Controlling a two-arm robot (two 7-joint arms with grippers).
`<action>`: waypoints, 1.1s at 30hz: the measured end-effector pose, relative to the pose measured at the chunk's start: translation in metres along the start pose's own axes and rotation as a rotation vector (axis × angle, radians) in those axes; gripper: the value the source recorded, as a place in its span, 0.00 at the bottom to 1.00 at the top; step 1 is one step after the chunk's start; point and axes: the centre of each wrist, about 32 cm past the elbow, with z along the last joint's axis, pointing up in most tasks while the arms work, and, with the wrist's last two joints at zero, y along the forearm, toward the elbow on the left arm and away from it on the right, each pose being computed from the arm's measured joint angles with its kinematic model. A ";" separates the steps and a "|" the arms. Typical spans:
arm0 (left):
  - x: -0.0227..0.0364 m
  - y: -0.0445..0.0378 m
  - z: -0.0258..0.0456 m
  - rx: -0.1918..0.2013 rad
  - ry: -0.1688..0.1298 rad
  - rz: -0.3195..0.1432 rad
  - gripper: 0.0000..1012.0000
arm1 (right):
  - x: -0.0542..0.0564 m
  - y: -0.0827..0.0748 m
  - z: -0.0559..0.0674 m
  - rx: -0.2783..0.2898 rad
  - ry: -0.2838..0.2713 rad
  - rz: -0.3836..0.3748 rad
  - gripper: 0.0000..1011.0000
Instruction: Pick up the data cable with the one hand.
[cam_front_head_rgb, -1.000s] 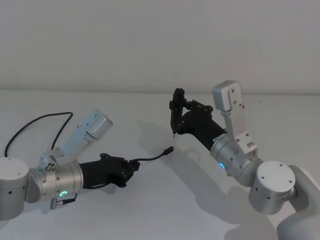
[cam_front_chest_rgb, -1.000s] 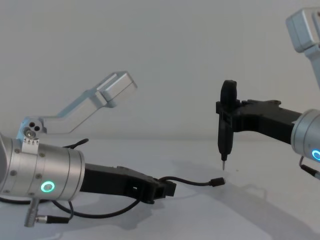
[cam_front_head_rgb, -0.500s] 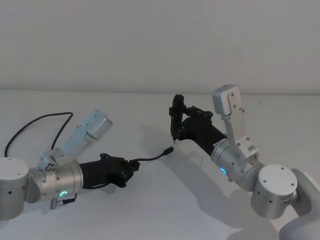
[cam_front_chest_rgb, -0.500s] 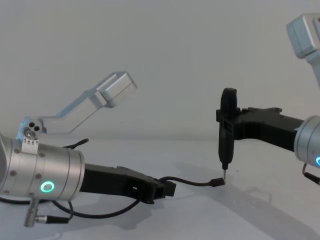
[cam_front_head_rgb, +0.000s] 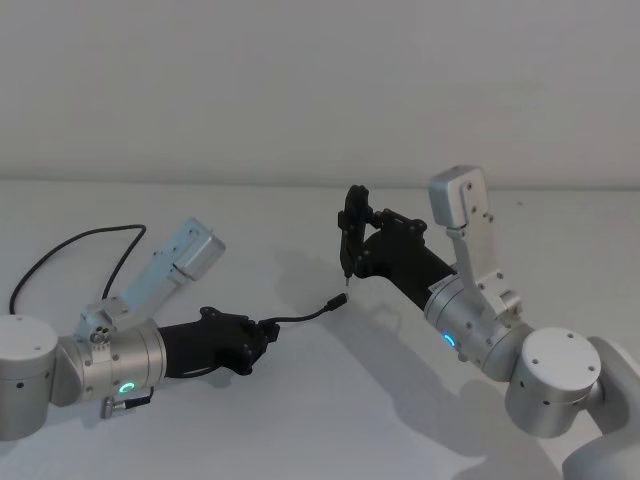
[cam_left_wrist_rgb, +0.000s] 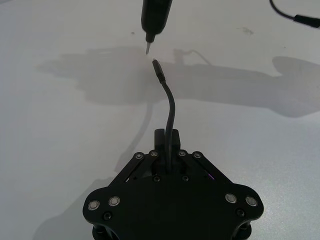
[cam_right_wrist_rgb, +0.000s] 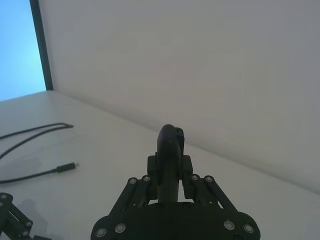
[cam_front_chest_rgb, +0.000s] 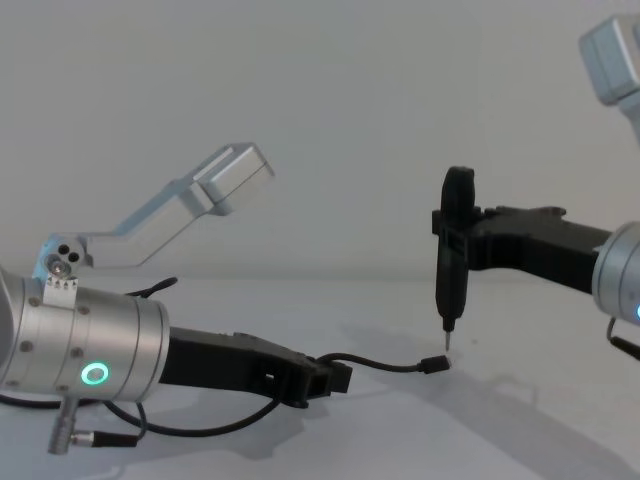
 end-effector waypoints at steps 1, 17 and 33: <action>0.0000 0.0000 0.0000 0.000 0.000 0.000 0.04 | 0.000 0.000 0.001 0.003 0.000 0.000 0.27; 0.0000 0.0000 0.0000 0.000 0.000 0.000 0.04 | 0.002 -0.008 0.009 0.005 -0.004 0.000 0.27; 0.0000 0.0000 0.0000 0.000 0.000 0.000 0.04 | -0.001 -0.008 0.005 -0.027 -0.002 0.015 0.27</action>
